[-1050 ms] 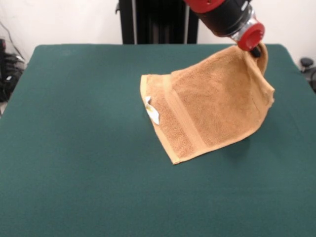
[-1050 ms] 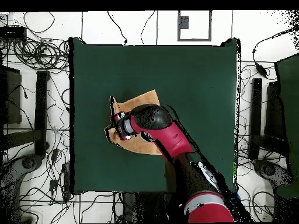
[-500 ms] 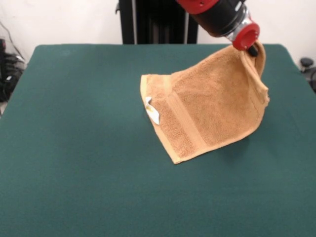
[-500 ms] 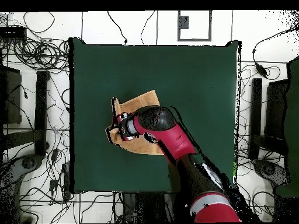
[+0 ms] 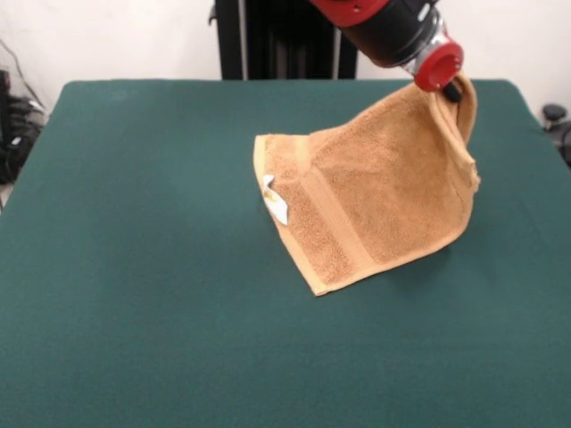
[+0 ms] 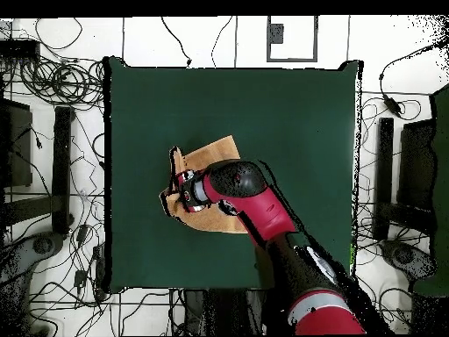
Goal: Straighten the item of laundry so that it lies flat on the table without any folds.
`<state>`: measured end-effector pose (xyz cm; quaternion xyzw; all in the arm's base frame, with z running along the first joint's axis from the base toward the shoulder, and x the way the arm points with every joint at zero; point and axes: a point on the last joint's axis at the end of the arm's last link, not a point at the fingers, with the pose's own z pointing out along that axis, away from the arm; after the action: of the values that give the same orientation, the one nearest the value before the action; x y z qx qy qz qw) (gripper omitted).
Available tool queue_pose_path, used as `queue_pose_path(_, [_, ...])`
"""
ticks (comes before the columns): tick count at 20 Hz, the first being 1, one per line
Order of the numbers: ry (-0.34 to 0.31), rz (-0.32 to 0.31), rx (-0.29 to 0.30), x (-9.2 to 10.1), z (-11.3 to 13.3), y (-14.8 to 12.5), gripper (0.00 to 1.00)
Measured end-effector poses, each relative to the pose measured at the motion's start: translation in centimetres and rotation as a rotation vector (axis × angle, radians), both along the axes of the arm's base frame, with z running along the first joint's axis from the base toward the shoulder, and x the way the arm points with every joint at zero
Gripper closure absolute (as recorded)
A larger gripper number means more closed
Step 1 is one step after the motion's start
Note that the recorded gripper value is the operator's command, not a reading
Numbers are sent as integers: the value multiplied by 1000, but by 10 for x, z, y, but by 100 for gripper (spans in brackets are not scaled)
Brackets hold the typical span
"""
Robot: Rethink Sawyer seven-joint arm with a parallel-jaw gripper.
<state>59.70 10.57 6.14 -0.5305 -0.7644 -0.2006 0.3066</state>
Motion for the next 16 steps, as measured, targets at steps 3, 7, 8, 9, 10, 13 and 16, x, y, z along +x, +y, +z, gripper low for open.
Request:
queue_pose_path(3, [0, 0, 0, 0, 0, 0, 100])
queue_pose_path(7, [-6, -2, -7, 0, -1, 0, 100])
queue_pose_path(8, [-7, -2, -7, 0, -1, 0, 100])
queue_pose_path(9, [-10, -4, -9, 1, -2, 1, 100])
queue_pose_path(10, [-12, -6, -6, 1, -2, 1, 100])
queue_pose_path(13, [-9, -17, 17, 0, -3, 2, 100])
queue_pose_path(16, [18, -55, 72, -4, -5, -1, 100])
